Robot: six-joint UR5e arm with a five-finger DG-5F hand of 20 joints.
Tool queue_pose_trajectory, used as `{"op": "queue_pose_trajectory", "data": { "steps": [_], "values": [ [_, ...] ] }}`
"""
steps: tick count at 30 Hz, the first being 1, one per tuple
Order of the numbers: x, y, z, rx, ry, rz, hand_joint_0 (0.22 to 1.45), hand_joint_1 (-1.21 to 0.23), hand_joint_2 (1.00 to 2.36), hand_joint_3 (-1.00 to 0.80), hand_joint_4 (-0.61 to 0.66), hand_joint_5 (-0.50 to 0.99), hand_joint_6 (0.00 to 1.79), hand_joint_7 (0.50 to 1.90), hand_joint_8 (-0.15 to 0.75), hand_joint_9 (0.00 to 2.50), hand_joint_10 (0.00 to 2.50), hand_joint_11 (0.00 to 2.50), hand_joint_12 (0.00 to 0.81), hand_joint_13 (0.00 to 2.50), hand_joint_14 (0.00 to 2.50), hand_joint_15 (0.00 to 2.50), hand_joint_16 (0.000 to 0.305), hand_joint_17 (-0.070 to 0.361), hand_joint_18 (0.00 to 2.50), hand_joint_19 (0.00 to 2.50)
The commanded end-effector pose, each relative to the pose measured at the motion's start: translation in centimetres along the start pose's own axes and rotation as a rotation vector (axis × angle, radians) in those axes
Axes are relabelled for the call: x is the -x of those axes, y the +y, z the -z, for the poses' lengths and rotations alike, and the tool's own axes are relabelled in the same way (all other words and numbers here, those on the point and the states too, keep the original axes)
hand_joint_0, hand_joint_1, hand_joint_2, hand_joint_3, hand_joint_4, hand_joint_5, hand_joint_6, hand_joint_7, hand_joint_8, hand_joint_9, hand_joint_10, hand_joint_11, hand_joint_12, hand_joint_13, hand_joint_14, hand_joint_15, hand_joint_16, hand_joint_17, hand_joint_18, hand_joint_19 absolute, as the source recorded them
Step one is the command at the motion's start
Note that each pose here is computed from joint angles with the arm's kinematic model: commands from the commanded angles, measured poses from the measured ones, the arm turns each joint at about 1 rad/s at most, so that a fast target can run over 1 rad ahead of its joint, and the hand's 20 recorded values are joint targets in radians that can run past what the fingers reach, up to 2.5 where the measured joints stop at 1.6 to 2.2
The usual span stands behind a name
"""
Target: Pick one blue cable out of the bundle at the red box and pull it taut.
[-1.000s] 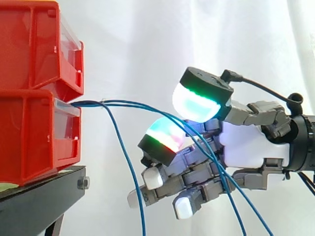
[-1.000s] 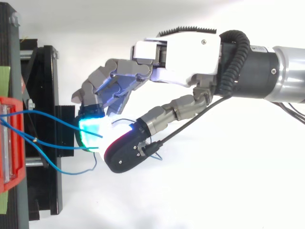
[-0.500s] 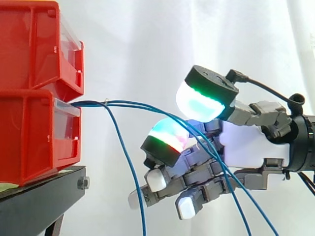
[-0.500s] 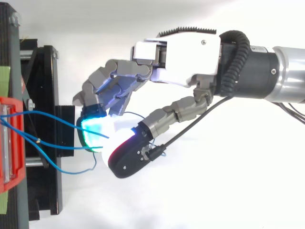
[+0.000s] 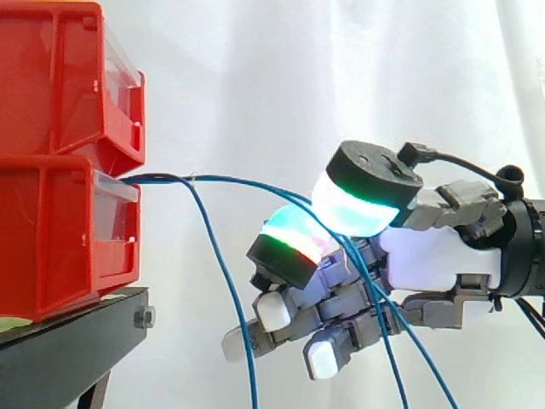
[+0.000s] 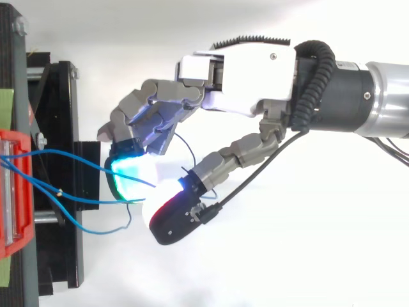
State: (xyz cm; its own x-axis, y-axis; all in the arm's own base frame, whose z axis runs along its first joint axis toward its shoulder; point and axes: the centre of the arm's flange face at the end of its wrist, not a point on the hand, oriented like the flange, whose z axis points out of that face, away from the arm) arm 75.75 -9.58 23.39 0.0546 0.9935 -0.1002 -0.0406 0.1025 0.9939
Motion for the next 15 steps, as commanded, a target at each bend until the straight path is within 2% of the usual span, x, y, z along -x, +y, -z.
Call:
{"op": "queue_pose_trajectory", "data": {
  "steps": [1, 5, 9, 10, 12, 13, 15],
  "values": [
    [0.03, -0.05, 0.01, -0.002, 0.0, 0.0, 0.73, -1.02, 1.0, -0.5, 0.19, -0.16, 0.89, 1.05, 0.325, 0.7, 0.01, 0.65, 0.39, 0.39, 0.01, 0.19, 0.059, 0.133, 0.75, 0.47],
    [-0.08, -0.04, 0.01, -0.002, 0.001, 0.0, 0.68, -1.04, 1.0, -0.5, 0.2, -0.16, 0.89, 1.03, 0.322, 0.69, 0.01, 0.66, 0.391, 0.39, 0.01, 0.19, 0.059, 0.132, 0.75, 0.47],
    [-0.07, 0.09, 0.0, 0.001, 0.001, 0.0, 0.59, -0.98, 1.0, -0.5, 0.2, -0.16, 0.88, 1.0, 0.324, 0.69, 0.01, 0.67, 0.393, 0.39, 0.01, 0.21, 0.06, 0.134, 0.75, 0.5],
    [-0.07, 0.09, 0.0, 0.001, 0.001, 0.0, 0.54, -0.91, 1.0, -0.5, 0.21, -0.16, 0.88, 1.0, 0.343, 0.72, 0.01, 0.66, 0.404, 0.4, 0.01, 0.21, 0.061, 0.138, 0.76, 0.5],
    [-0.1, -0.03, -0.01, 0.0, 0.003, 0.0, 0.53, -0.86, 1.0, -0.5, 0.21, -0.15, 0.87, 1.01, 0.345, 0.74, 0.01, 0.65, 0.407, 0.41, 0.01, 0.21, 0.062, 0.139, 0.77, 0.51],
    [0.05, 0.08, 0.01, 0.001, -0.001, 0.0, 0.52, -0.76, 1.0, -0.5, 0.21, -0.14, 0.87, 1.02, 0.357, 0.77, 0.01, 0.65, 0.411, 0.42, 0.01, 0.21, 0.063, 0.141, 0.78, 0.52],
    [0.05, 0.08, 0.01, 0.001, -0.001, -0.002, 0.54, -0.7, 1.0, -0.5, 0.21, -0.14, 0.86, 1.04, 0.353, 0.8, 0.01, 0.67, 0.41, 0.44, 0.01, 0.22, 0.062, 0.14, 0.81, 0.53]
  ]
}}
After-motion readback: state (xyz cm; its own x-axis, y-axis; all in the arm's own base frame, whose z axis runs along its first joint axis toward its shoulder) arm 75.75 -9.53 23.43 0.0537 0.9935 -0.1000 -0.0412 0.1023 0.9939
